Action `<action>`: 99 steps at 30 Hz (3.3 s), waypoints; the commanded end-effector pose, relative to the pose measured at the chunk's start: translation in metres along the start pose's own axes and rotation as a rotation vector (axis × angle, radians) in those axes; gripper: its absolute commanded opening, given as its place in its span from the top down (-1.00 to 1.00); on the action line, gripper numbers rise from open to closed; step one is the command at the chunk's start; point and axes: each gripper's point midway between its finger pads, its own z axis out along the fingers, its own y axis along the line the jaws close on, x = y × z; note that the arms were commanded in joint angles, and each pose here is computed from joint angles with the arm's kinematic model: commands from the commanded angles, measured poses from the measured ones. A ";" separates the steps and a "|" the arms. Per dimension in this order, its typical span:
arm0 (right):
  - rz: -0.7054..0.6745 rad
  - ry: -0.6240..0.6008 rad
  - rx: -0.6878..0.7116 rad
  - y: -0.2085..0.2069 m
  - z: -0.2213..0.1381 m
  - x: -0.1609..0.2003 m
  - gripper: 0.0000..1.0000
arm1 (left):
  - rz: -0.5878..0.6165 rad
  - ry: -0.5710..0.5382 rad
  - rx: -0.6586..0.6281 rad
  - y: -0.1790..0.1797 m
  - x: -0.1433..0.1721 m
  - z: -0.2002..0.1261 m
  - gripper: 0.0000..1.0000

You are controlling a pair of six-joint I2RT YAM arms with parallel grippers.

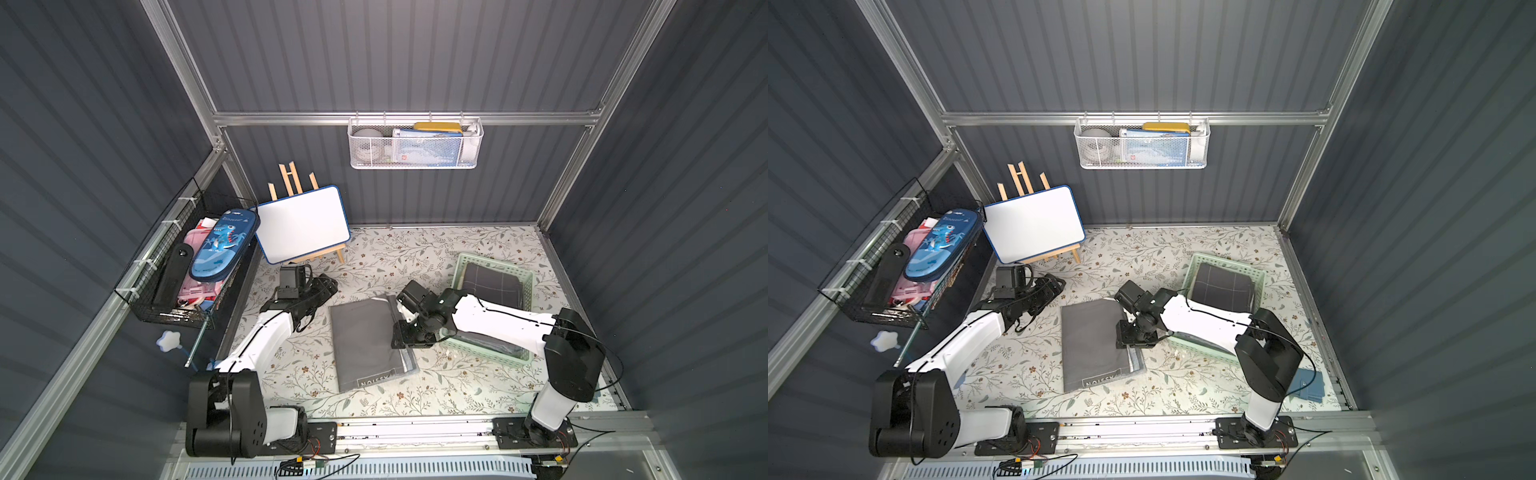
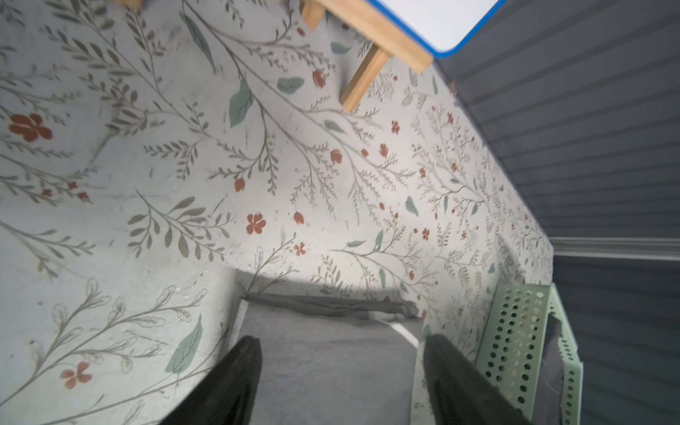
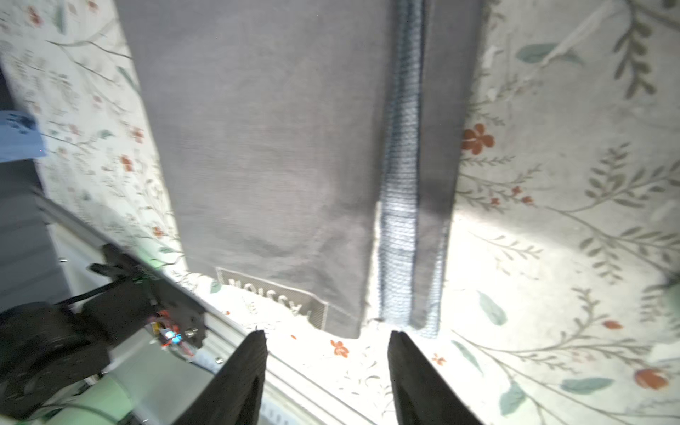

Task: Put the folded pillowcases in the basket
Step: Move the pillowcase to the center of the board, then pick up the pillowcase from the center of the board, then place the pillowcase in the basket.

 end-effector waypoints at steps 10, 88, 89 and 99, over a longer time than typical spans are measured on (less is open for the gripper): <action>0.006 0.082 0.191 -0.040 0.043 0.024 -0.42 | 0.050 0.029 -0.099 0.028 0.006 0.026 -0.63; 0.528 -0.449 0.336 -0.228 -0.165 0.051 1.00 | 0.624 0.134 0.510 -0.407 0.138 0.134 1.00; 0.536 -0.447 0.337 -0.231 -0.164 0.050 1.00 | 0.625 0.131 0.515 -0.409 0.138 0.137 1.00; 0.634 -0.384 0.359 -0.266 -0.149 0.040 1.00 | 0.626 0.181 0.511 -0.403 0.155 0.167 1.00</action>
